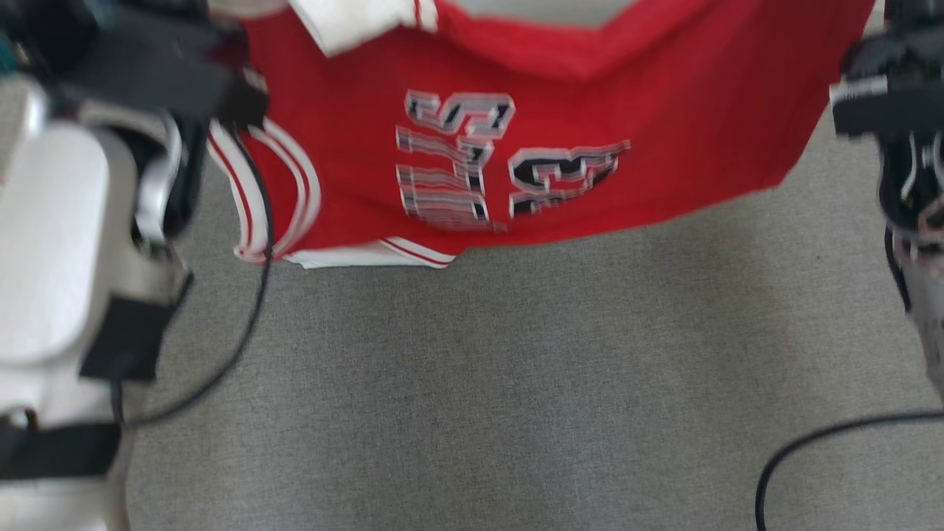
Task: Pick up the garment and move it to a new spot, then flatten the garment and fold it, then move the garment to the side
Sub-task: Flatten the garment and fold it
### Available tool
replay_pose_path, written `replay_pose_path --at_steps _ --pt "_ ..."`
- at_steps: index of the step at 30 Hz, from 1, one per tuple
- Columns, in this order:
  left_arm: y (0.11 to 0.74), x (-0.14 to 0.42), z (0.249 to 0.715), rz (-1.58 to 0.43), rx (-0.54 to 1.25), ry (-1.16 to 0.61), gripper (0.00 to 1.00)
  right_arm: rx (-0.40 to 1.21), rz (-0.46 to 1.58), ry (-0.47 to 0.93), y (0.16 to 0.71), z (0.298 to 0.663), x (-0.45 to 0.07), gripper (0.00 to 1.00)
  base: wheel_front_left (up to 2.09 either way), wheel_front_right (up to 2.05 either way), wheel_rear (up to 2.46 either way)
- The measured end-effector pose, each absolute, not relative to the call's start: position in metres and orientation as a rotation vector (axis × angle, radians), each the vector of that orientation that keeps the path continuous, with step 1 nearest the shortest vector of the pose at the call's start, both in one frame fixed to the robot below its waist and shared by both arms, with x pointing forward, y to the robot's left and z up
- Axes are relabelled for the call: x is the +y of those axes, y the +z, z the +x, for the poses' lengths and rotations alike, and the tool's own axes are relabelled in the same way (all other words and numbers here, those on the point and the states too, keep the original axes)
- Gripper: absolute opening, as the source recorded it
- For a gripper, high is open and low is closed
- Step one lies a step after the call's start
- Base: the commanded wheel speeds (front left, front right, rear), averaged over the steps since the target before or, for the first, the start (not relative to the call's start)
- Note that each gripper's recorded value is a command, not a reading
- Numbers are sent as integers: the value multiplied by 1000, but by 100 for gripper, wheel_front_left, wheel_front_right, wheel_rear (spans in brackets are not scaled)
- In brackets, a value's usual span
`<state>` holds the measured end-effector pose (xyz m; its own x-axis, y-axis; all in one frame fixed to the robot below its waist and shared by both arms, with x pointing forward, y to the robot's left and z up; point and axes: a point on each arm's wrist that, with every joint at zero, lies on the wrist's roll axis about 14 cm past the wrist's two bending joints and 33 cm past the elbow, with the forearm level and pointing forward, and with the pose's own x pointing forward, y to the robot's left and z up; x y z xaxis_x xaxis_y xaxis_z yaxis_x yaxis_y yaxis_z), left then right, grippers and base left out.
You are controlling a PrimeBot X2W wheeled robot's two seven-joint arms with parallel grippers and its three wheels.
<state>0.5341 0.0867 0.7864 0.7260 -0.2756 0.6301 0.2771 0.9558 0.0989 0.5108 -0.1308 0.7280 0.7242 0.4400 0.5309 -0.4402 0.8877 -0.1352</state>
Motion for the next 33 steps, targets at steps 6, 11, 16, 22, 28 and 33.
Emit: replay_pose_path --at_steps 6,11,16,22,28,33 --pt "824 89 572 43 -775 -275 0 -620 -31 453 757 557 -132 0 0 0 0" --pt "863 95 586 78 -854 -232 0 -692 -1 403 801 576 -136 0 0 0 0" --pt "896 94 589 109 -920 -221 0 -688 9 390 803 587 -131 0 0 0 0" --pt "871 79 604 30 -880 -274 0 -606 -10 429 763 607 -119 0 0 0 0" --pt "748 91 611 -122 -695 -240 0 -395 41 490 657 612 -108 0 0 0 0" --pt "677 104 581 -174 -595 -189 0 -269 127 509 594 593 -107 0 0 0 0"
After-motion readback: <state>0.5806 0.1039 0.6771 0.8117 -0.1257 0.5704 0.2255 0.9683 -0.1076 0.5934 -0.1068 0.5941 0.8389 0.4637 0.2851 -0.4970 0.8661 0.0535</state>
